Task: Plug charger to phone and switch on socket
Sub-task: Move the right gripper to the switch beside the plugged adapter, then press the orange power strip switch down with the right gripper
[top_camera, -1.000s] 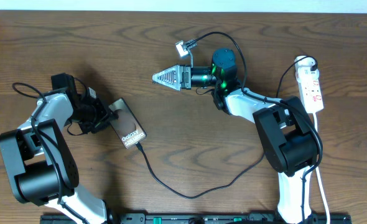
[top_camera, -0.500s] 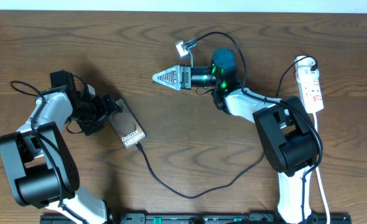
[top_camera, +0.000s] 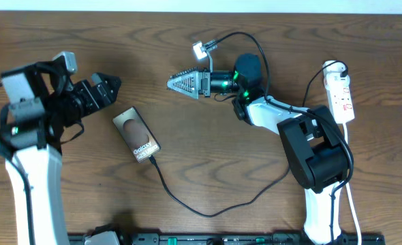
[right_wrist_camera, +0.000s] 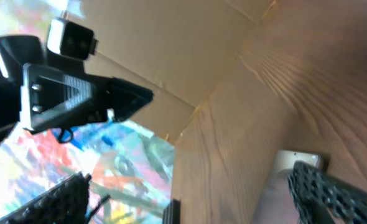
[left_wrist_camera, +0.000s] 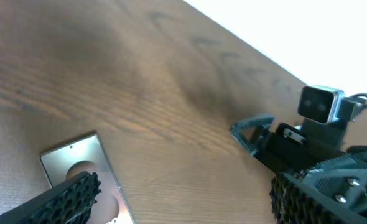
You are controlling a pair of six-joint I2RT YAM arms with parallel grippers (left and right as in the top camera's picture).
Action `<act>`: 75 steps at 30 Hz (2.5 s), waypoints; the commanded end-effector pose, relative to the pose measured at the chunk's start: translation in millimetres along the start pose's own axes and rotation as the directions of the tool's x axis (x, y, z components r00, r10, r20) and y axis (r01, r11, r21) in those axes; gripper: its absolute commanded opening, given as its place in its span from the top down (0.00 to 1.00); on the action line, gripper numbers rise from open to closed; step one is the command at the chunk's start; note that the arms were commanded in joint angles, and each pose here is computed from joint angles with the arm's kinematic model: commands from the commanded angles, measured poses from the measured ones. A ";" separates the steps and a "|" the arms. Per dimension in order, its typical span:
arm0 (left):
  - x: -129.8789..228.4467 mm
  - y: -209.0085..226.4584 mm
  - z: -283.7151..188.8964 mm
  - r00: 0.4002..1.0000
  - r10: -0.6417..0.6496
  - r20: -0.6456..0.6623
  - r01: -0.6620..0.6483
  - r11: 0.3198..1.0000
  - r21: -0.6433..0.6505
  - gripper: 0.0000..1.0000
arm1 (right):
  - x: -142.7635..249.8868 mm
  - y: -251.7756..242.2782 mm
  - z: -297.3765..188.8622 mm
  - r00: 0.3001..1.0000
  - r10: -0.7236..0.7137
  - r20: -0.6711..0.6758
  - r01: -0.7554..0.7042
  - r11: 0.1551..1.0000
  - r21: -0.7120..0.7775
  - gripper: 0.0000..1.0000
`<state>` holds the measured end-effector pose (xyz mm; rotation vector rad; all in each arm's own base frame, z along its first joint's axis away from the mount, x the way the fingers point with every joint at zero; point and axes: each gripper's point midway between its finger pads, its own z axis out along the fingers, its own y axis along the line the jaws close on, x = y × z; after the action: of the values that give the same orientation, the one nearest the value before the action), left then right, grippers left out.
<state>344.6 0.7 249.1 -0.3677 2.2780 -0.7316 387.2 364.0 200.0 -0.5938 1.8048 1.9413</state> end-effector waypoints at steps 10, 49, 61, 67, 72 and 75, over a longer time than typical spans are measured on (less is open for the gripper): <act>8.3 -19.0 -25.5 0.999 0.031 0.029 -0.031 0.999 0.023 0.09 | -139.1 24.1 -119.8 0.971 -0.110 0.214 0.016 0.917 0.398 0.01; 15.7 9.6 8.9 0.995 -0.052 -0.081 0.051 0.999 -0.012 0.09 | 4.8 -94.7 -499.2 0.986 0.131 0.104 -0.144 0.343 0.928 0.01; 16.0 9.7 8.8 0.995 -0.049 -0.082 0.049 0.999 -0.012 0.09 | 17.0 -120.0 -486.7 0.979 0.189 0.083 -0.145 0.346 0.927 0.01; 16.4 9.8 8.8 0.995 -0.051 -0.083 0.050 0.999 -0.012 0.09 | 16.8 -125.5 -486.8 0.974 0.196 0.112 -0.175 0.339 0.924 0.01; 16.6 9.8 8.8 0.995 -0.051 -0.084 0.050 0.999 -0.013 0.09 | 20.7 -131.1 -485.8 0.970 0.211 0.119 -0.187 0.341 0.921 0.01; 16.6 9.8 8.8 0.995 -0.051 -0.084 0.050 0.999 -0.013 0.09 | 22.1 -133.0 -484.9 0.966 0.221 0.136 -0.207 0.339 0.918 0.01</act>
<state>338.5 -1.8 228.8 -0.4251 2.3612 -0.7694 456.4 -116.2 55.5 0.0355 2.6523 0.6190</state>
